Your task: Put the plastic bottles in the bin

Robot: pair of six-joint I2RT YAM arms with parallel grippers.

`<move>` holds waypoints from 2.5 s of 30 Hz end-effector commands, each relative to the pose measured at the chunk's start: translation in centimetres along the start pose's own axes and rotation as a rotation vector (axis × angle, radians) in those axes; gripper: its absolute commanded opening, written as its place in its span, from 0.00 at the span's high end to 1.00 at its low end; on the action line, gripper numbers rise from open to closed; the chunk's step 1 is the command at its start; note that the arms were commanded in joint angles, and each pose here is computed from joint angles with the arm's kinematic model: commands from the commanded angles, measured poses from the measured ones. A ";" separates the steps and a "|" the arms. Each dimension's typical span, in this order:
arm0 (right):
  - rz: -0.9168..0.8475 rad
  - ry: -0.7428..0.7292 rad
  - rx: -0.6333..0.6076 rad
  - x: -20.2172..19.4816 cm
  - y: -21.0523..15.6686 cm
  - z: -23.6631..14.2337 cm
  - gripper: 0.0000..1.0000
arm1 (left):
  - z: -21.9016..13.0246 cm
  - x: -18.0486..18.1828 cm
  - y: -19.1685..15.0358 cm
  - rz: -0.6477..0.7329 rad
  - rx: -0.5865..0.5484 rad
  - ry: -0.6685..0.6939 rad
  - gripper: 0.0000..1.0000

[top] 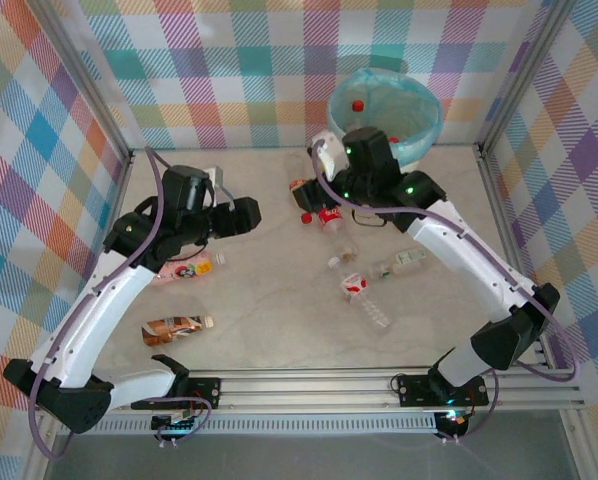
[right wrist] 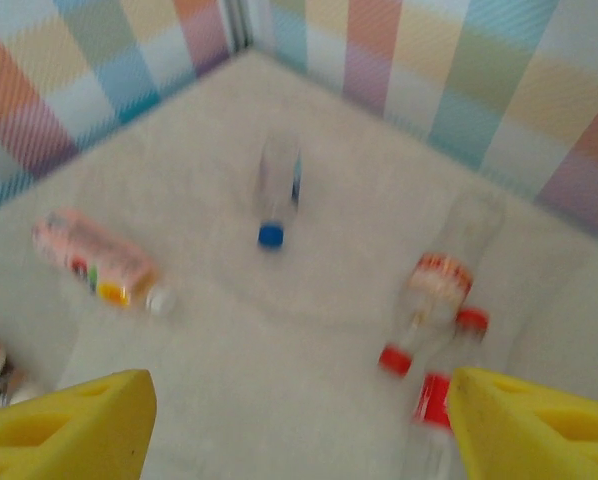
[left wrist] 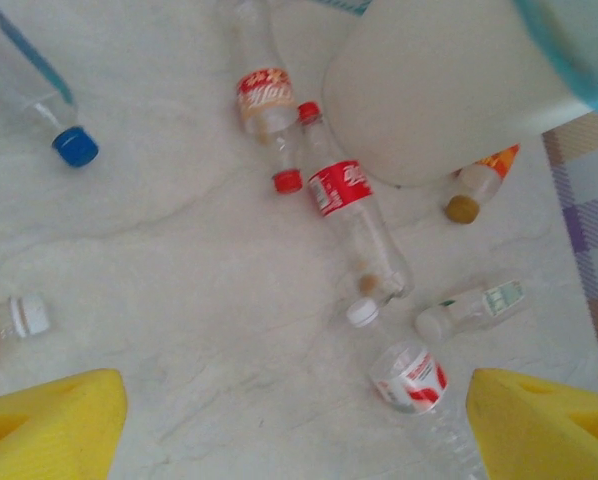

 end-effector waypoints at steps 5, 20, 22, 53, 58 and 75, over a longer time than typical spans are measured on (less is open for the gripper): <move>0.177 -0.030 0.322 -0.8 -9.3 1.7 0.30 | 0.9 1.5 -4.5 -0.019 0.140 0.035 0.12; 0.195 -0.222 0.692 -4.2 -18.8 8.8 0.38 | 7.5 3.7 -12.2 -0.178 0.361 0.032 0.13; 0.197 -0.251 0.704 -4.6 -19.1 9.5 0.38 | 7.7 3.8 -12.5 -0.193 0.361 0.032 0.13; 0.114 -0.336 0.860 -6.1 -22.1 13.8 0.46 | 8.5 4.2 -13.0 -0.191 0.373 0.066 0.14; 0.098 -0.325 0.859 -5.7 -21.9 13.8 0.50 | 8.5 4.2 -12.9 -0.187 0.373 0.066 0.13; 0.087 -0.217 0.635 -3.0 -12.8 8.6 0.70 | 7.0 2.7 -9.6 -0.148 0.299 0.012 0.14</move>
Point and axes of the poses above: each hand's point on the last joint's axis, 136 mm out from that joint toward the fingers, its own z axis out along the fingers, its own x axis along the line the jaws close on, y = z × x, the point moved 7 cm from there along -z, back along the fingers, and after that the axes turned 10 degrees about z, right-handed, at the moved point
